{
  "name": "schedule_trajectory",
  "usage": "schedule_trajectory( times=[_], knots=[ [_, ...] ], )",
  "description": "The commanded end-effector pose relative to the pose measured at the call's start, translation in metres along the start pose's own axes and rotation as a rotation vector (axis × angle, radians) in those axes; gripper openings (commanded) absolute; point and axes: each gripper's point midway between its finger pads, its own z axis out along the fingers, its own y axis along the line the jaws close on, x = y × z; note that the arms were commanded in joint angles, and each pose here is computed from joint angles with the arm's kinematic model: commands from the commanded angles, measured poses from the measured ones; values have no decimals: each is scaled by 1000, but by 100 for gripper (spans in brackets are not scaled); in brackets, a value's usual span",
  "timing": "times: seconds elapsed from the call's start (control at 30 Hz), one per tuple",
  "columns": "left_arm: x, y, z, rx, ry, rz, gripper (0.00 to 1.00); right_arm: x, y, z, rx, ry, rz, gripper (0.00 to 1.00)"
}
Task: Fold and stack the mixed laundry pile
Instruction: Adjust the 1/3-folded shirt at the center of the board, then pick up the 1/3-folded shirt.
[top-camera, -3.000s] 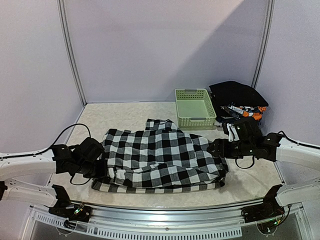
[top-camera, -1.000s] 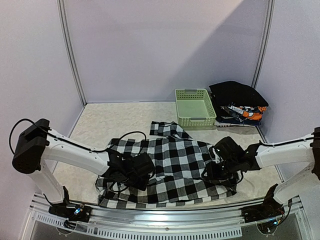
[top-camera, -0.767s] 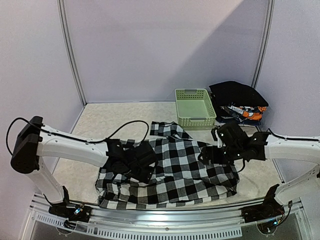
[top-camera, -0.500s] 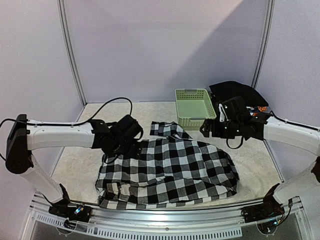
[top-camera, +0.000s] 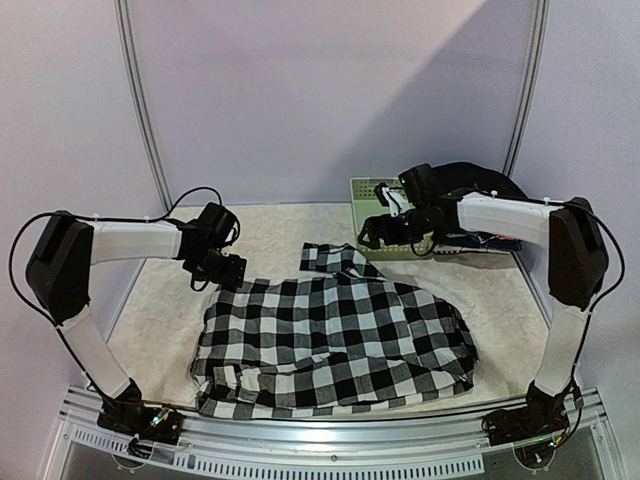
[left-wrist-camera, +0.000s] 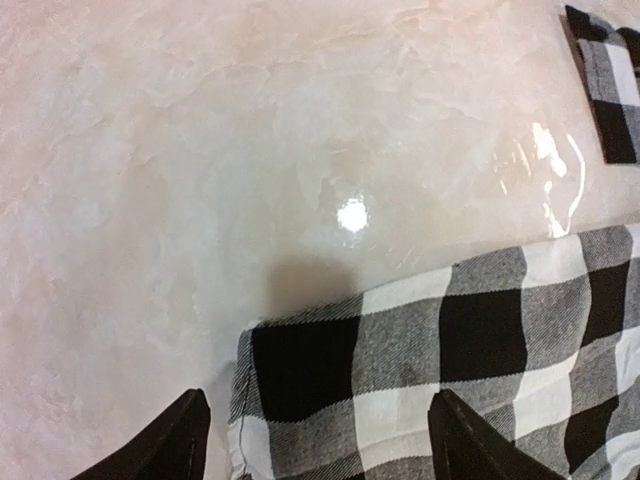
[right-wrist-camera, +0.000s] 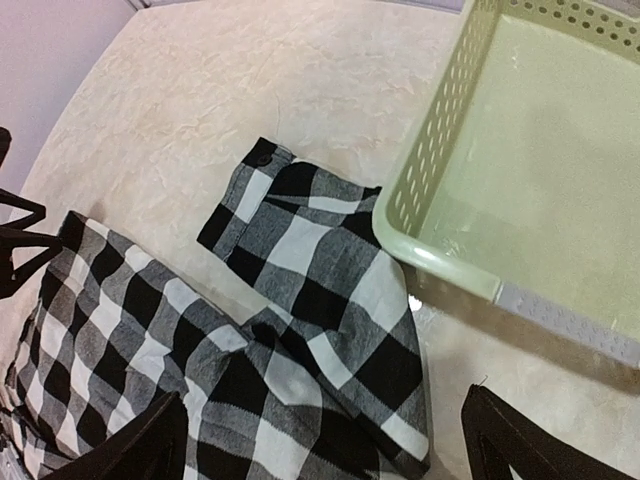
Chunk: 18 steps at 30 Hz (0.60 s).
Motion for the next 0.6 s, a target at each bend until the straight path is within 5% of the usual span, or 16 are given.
schedule_trajectory(
  times=[0.0,0.2,0.57],
  knots=[
    [-43,-40,5,215,-71,34,72,12,-1,26,-18,77,-45,96],
    [-91,-95,28,367,-66,33,66,22,-9,19,26,65,-24,96],
    [-122,-162,80,440,-10,43,65,41,-11,-16,57,26,10,97]
  ],
)
